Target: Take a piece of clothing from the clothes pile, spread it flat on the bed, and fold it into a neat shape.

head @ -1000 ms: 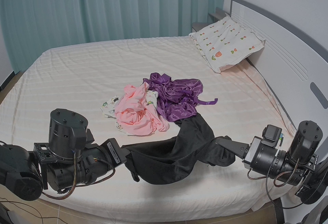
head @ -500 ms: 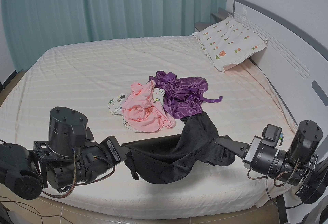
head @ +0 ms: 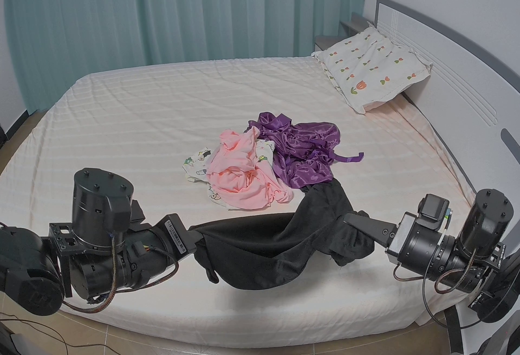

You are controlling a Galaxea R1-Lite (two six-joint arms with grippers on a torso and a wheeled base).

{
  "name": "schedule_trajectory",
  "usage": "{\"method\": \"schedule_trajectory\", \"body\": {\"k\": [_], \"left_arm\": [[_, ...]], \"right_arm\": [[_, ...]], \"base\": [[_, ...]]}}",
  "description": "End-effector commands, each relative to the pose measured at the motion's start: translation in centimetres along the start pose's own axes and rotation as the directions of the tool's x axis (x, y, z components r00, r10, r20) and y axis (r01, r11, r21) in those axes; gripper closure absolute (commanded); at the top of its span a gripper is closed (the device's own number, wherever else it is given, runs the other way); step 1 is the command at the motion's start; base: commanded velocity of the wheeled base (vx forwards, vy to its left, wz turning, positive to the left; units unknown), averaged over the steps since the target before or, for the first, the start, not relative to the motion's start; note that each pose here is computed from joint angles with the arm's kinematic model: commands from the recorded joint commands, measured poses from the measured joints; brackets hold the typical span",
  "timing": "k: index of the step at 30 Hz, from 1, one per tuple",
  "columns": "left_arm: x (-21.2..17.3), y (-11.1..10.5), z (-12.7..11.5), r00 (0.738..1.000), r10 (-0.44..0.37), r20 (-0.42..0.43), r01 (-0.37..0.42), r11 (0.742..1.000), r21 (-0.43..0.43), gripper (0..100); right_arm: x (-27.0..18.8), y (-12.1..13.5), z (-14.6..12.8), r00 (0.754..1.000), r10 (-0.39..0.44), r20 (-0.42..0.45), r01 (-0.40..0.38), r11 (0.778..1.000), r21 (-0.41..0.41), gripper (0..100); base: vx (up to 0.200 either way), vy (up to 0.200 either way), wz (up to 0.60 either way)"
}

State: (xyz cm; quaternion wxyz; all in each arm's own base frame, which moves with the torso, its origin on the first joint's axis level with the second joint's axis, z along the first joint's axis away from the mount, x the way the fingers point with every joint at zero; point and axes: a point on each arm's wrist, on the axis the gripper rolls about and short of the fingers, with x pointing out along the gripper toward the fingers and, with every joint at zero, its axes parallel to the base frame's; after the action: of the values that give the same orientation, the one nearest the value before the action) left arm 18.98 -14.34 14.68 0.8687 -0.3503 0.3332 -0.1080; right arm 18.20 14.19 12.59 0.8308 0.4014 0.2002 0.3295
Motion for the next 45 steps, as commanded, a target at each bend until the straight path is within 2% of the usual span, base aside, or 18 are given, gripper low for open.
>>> {"method": "schedule_trajectory", "body": {"k": [1,4,7,18,23,38,45], "left_arm": [[-0.3,-0.1,0.2,1.000,-0.008,0.009,0.008,1.000,-0.003,100],[-0.4,0.0,0.2,1.000,-0.008,0.012,0.008,1.000,-0.004,100],[-0.7,0.0,0.4,1.000,-0.013,0.021,0.013,1.000,-0.007,100],[-2.4,0.0,0.7,0.999,-0.027,0.037,0.028,1.000,-0.009,100],[-2.3,0.2,0.8,0.999,-0.017,0.040,0.018,1.000,-0.013,100],[-2.7,0.4,1.4,0.997,-0.014,0.070,0.016,1.000,-0.024,100],[-3.2,0.4,1.6,0.997,-0.019,0.077,0.021,1.000,-0.021,100]], "right_arm": [[0.0,0.3,0.3,1.000,0.014,0.017,-0.013,1.000,-0.018,100],[0.2,0.5,0.5,0.999,0.022,0.023,-0.020,0.997,-0.078,100],[0.5,0.8,0.6,0.999,0.030,0.025,-0.028,0.995,-0.096,100],[1.9,1.2,1.3,1.000,0.011,0.018,-0.009,0.994,-0.105,100],[2.8,1.2,1.5,0.998,-0.051,0.033,0.054,0.994,-0.100,100],[3.6,3.3,2.1,0.998,0.031,0.060,-0.023,0.993,-0.116,100],[3.8,3.5,1.8,0.998,0.037,0.050,-0.031,0.993,-0.116,100]], "base": [[0.000,0.200,0.00],[0.000,0.200,0.00],[0.000,0.200,0.00],[0.000,0.200,0.00],[0.000,0.200,0.00],[0.000,0.200,0.00],[0.000,0.200,0.00]]}}
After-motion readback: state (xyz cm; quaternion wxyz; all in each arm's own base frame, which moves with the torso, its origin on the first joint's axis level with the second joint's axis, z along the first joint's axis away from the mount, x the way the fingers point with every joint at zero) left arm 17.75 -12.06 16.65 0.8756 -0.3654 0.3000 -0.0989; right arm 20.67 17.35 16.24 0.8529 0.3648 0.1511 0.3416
